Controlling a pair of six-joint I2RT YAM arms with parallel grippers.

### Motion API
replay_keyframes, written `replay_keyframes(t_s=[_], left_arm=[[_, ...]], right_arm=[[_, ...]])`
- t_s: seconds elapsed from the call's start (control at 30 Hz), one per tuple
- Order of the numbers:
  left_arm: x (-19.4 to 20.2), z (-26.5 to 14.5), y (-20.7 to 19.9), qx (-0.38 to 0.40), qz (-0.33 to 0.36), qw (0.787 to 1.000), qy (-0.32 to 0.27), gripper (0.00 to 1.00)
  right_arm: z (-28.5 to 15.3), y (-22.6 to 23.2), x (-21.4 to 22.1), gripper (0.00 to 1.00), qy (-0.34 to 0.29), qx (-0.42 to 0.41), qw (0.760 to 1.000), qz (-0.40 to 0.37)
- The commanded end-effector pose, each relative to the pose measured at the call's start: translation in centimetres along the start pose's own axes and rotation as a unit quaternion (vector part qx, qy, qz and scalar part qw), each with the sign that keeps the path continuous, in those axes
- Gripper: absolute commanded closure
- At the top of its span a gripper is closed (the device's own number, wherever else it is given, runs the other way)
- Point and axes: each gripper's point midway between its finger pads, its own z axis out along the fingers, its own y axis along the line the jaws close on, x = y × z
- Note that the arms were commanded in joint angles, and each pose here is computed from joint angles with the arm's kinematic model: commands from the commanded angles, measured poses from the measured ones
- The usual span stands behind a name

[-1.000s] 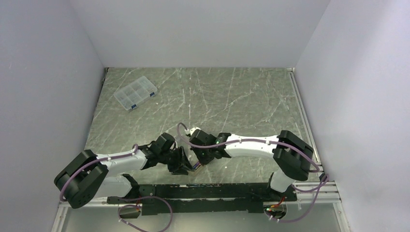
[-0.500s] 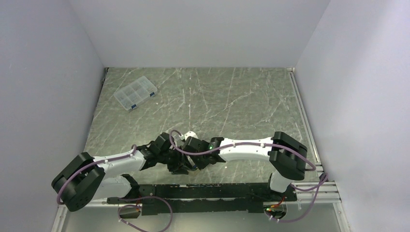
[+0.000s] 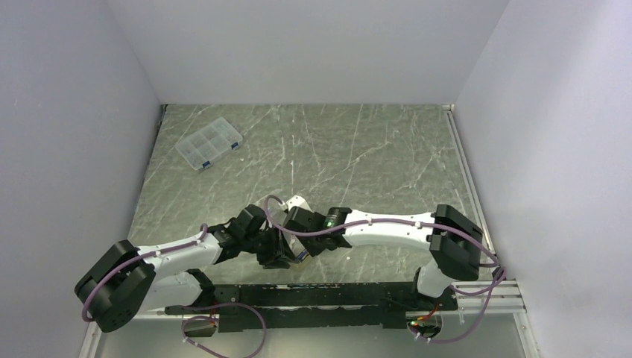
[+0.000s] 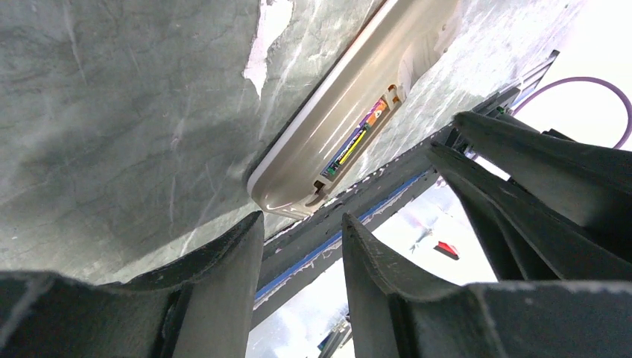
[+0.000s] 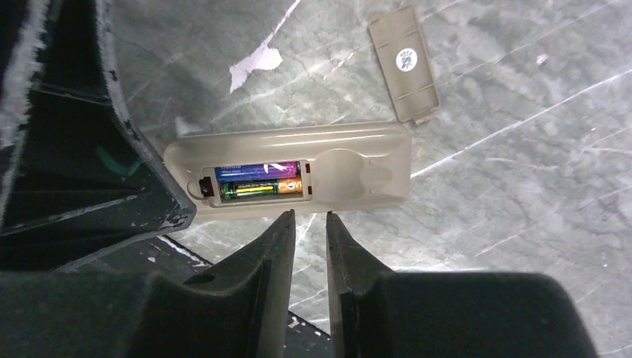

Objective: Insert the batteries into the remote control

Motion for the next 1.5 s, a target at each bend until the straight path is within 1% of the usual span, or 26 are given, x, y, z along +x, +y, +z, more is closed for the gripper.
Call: replay_keyframes(t_s=[0.0, 0.13, 0.27, 0.37, 0.4, 0.5, 0.6, 0.67, 0.7, 0.77, 0.8, 0.83, 0.9, 1.03, 1.2, 1.33, 1.47], left_arm=[[-0.1, -0.3, -0.4, 0.002, 0.016, 1.000, -0.005, 0.52], [-0.4, -0.8, -0.4, -0.009, 0.026, 1.000, -0.016, 0.52], [-0.6, -1.6, -0.3, -0.027, 0.035, 0.999, -0.026, 0.51], [-0.8, -2.1, -0.4, -0.032, 0.040, 0.998, -0.032, 0.51], [-0.8, -2.2, -0.5, -0.033, 0.041, 0.998, -0.034, 0.51], [-0.9, -2.6, -0.6, -0.038, 0.045, 0.998, -0.037, 0.51], [-1.0, -2.9, -0.8, -0.041, 0.050, 0.997, -0.041, 0.50], [-1.1, -3.1, -0.8, -0.045, 0.054, 0.997, -0.042, 0.49], [-1.1, -3.2, -0.8, -0.048, 0.055, 0.996, -0.043, 0.49], [-1.2, -3.3, -0.8, -0.050, 0.057, 0.996, -0.045, 0.49], [-1.3, -3.3, -0.9, -0.051, 0.059, 0.996, -0.046, 0.48], [-1.3, -3.4, -0.9, -0.052, 0.059, 0.996, -0.046, 0.48], [-1.3, -3.4, -0.8, -0.055, 0.060, 0.996, -0.046, 0.48], [-1.3, -3.4, -0.8, -0.057, 0.061, 0.996, -0.045, 0.47], [-1.4, -3.4, -0.8, -0.058, 0.061, 0.995, -0.045, 0.47], [-1.4, -3.3, -0.8, -0.058, 0.062, 0.995, -0.044, 0.47], [-1.4, -3.2, -1.0, -0.055, 0.063, 0.996, -0.043, 0.47]], right_arm=[[-2.5, -0.9, -3.7, 0.75, -0.060, 0.001, 0.998, 0.011], [-2.8, -2.1, -4.6, 0.74, -0.066, -0.005, 0.998, 0.018], [-3.1, -3.3, -5.8, 0.65, -0.089, -0.008, 0.996, 0.028], [-3.0, -3.7, -6.8, 0.63, -0.107, -0.027, 0.993, 0.035], [-2.9, -4.0, -6.9, 0.65, -0.110, -0.031, 0.993, 0.037], [-2.4, -5.6, -7.8, 0.79, -0.120, -0.027, 0.991, 0.059], [-1.3, -6.8, -7.6, 0.82, -0.093, -0.026, 0.993, 0.061], [-0.7, -6.9, -7.6, 0.82, -0.088, -0.028, 0.995, 0.050], [-0.5, -7.0, -7.6, 0.78, -0.091, -0.028, 0.994, 0.046], [-0.1, -7.1, -7.5, 0.62, -0.095, -0.027, 0.994, 0.041], [0.2, -7.0, -7.4, 0.58, -0.095, -0.030, 0.994, 0.040], [0.4, -6.9, -7.4, 0.55, -0.095, -0.035, 0.994, 0.039], [0.9, -6.7, -7.4, 0.53, -0.093, -0.044, 0.994, 0.036], [2.2, -6.7, -7.0, 0.53, -0.074, -0.047, 0.996, 0.034], [3.6, -7.3, -5.9, 0.61, -0.038, -0.025, 0.998, 0.042], [4.3, -7.4, -5.1, 0.62, -0.021, -0.018, 0.998, 0.055], [4.7, -6.9, -4.3, 0.64, -0.009, -0.030, 0.997, 0.073]])
